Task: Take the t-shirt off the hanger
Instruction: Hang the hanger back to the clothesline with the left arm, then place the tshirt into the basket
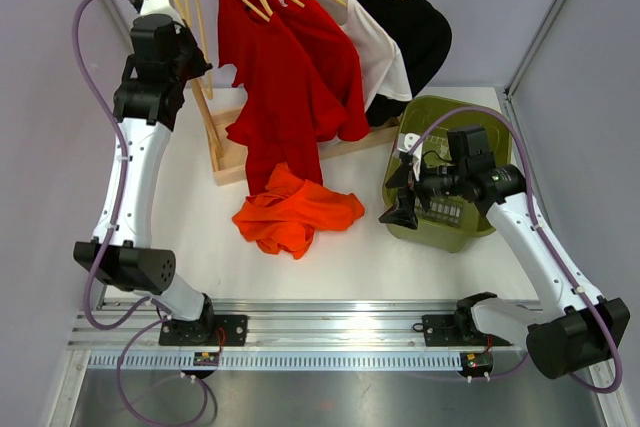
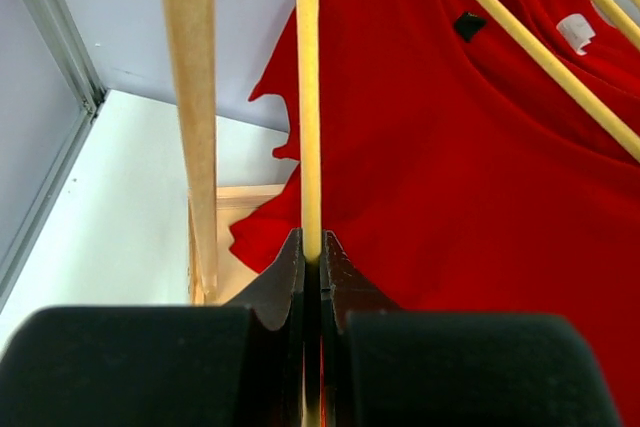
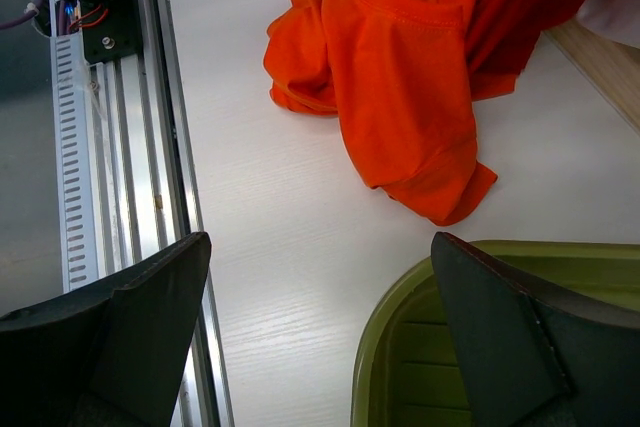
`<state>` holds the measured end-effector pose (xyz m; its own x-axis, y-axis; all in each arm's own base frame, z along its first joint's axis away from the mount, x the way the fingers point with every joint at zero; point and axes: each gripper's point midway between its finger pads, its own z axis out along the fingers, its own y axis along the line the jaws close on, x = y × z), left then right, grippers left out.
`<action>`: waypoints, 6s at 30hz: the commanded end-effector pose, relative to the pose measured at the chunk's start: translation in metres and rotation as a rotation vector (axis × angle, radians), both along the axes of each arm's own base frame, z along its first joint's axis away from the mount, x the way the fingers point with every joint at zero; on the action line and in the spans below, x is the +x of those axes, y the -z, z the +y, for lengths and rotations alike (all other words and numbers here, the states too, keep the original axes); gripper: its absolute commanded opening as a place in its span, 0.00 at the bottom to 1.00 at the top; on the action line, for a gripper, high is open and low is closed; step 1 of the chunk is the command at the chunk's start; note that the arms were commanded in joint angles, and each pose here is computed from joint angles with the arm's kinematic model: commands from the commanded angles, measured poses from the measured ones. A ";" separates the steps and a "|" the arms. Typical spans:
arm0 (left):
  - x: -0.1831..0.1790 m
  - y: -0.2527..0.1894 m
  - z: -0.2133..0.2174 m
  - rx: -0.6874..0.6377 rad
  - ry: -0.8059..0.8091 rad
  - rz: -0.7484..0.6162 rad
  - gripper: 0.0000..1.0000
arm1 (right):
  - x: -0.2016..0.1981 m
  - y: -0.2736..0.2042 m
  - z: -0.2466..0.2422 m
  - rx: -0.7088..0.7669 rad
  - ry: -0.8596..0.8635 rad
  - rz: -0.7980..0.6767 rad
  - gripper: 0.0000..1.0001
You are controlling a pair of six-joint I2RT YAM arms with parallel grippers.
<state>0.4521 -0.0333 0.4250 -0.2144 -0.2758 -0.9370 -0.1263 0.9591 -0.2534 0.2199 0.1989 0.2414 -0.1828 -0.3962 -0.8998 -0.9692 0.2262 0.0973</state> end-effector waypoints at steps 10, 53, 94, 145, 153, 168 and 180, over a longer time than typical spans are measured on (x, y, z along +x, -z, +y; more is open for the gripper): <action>0.019 -0.006 -0.002 -0.042 0.034 -0.037 0.00 | -0.001 -0.011 -0.001 0.027 -0.006 -0.047 0.99; -0.220 0.060 -0.015 0.004 0.261 -0.203 0.99 | -0.048 0.016 0.029 -0.094 -0.432 -0.134 1.00; -0.240 0.175 -0.034 -0.106 0.339 -0.124 0.99 | 0.061 0.131 0.193 -0.325 0.105 0.027 1.00; -0.242 0.174 -0.036 -0.109 0.354 -0.136 0.99 | -0.002 -0.082 0.012 -0.117 -0.156 -0.166 0.00; -0.242 0.173 -0.037 -0.110 0.360 -0.138 0.99 | 0.038 -0.190 -0.051 0.031 0.167 -0.339 0.00; -0.243 0.173 -0.040 -0.112 0.376 -0.144 0.99 | 0.132 -0.193 -0.152 0.092 0.624 -0.277 0.00; -0.242 0.172 -0.040 -0.114 0.379 -0.145 0.99 | 0.162 -0.035 -0.162 0.043 0.617 0.089 0.00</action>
